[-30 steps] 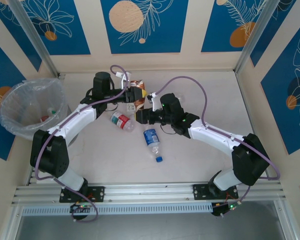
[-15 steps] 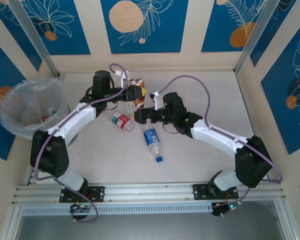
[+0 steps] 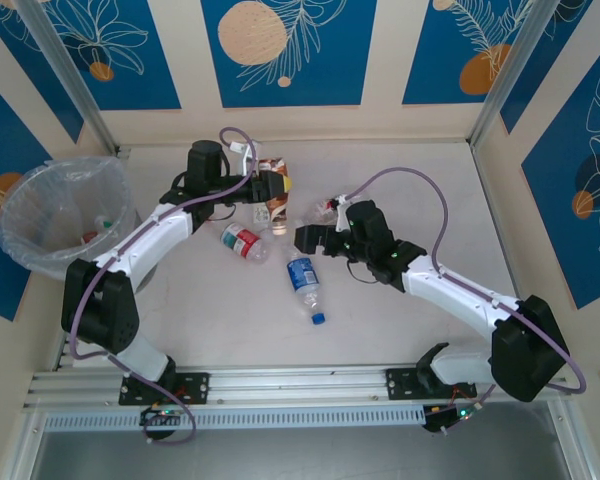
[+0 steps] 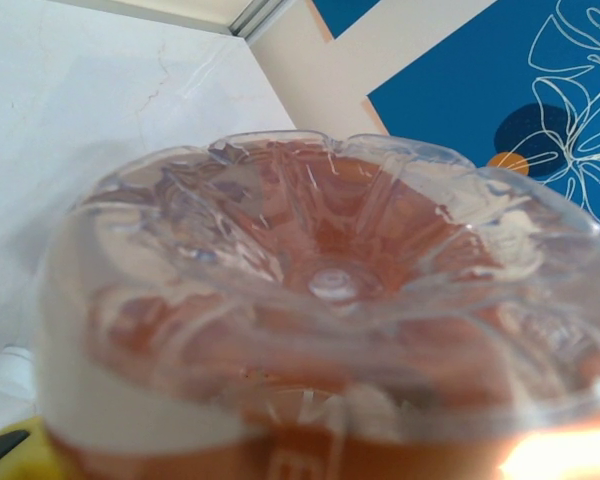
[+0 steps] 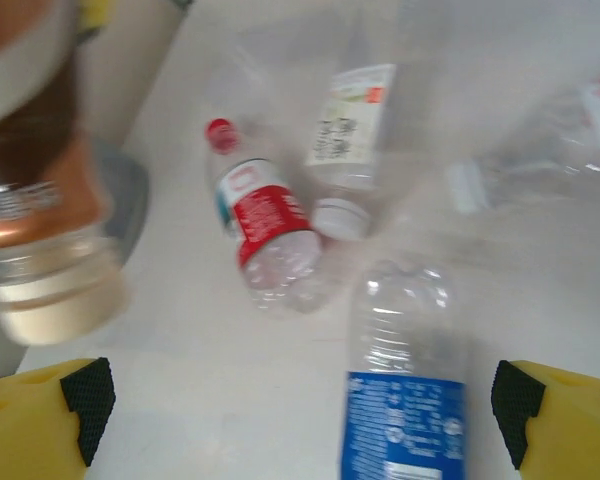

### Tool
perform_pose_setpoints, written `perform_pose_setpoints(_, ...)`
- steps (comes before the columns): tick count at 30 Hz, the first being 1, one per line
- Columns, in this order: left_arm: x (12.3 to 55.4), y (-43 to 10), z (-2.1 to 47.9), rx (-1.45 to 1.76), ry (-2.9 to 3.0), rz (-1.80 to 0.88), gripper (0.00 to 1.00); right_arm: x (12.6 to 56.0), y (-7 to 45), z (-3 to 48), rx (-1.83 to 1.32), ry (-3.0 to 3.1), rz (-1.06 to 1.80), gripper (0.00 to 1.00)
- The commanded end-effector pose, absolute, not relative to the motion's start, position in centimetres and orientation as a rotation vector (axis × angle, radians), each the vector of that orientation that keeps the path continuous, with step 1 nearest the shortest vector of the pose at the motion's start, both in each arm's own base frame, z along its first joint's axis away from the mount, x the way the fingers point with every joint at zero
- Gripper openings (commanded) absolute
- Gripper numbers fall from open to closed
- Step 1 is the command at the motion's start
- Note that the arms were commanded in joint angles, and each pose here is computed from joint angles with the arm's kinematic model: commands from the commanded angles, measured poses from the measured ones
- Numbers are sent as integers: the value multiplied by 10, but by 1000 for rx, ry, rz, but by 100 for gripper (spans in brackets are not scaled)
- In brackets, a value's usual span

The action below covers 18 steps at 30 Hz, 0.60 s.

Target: Put the plastic bottles in the bin

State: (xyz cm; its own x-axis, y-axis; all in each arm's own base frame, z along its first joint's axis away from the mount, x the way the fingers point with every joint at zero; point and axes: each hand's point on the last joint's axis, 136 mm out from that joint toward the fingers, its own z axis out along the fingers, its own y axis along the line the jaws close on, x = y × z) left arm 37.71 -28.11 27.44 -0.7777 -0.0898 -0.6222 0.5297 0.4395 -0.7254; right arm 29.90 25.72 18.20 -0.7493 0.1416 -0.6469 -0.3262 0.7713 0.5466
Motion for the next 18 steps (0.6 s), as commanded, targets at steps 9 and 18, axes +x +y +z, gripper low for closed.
perform_pose_setpoints(9, 385, -266, 292, 364, 2138, -1186, 43, 300, 219, 145, 116, 2376, 671, 100)
perform_pose_setpoints(18, 393, -237, 308, 321, 2136, -1098, 44, 303, 226, 152, 52, 2346, 704, 100)
